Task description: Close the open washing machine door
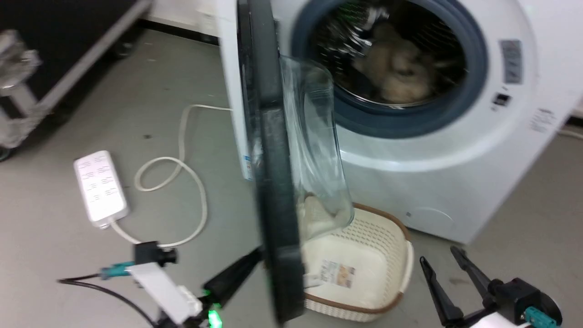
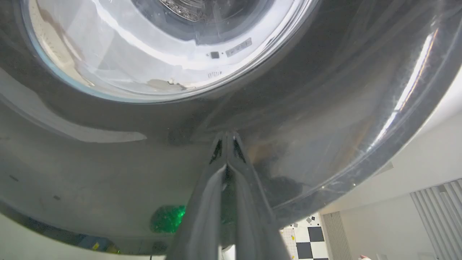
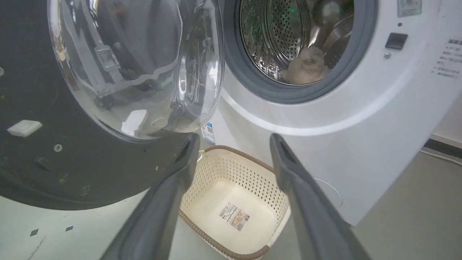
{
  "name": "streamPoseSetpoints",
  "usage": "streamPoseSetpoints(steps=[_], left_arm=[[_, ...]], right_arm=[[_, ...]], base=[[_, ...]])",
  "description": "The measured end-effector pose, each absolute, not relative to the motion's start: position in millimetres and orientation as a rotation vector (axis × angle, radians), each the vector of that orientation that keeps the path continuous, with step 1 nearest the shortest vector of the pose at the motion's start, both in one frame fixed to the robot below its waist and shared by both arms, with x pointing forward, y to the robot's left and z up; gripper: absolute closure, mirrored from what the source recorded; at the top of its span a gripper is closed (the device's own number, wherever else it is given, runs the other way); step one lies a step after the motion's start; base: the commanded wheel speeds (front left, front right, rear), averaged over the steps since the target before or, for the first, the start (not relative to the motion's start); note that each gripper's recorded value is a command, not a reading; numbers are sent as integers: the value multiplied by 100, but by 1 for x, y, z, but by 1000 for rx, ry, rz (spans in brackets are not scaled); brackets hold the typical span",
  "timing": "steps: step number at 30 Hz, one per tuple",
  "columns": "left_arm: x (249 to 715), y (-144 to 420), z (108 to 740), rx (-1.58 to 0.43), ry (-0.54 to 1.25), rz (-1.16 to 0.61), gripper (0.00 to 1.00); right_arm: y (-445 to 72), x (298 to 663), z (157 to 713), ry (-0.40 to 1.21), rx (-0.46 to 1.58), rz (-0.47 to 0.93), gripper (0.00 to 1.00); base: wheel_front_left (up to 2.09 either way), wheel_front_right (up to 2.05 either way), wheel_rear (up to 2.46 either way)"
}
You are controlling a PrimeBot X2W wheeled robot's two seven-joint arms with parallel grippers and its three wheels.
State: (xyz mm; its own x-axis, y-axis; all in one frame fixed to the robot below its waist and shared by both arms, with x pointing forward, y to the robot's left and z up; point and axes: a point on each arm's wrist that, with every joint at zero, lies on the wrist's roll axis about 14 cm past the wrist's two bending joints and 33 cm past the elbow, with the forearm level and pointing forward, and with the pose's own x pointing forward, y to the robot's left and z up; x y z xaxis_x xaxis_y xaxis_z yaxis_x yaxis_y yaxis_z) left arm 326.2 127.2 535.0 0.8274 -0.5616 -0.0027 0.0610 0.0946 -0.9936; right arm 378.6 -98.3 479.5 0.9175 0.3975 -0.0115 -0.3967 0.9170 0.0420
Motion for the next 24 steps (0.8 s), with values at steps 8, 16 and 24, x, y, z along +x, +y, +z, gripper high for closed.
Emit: streamPoseSetpoints(steps=[8, 16, 24], left_arm=[[364, 40, 544, -1489, 509, -660, 100], [429, -58, 549, -1539, 587, -780, 100], [490, -115, 551, -1615, 578, -735, 100]], right_arm=[[-152, 379, 477, 26, 27, 257, 0], [-230, 357, 468, 66, 23, 11, 0], [-274, 325, 460, 111, 28, -166, 0]], base=[[0, 0, 0], [0, 0, 0], [0, 0, 0]])
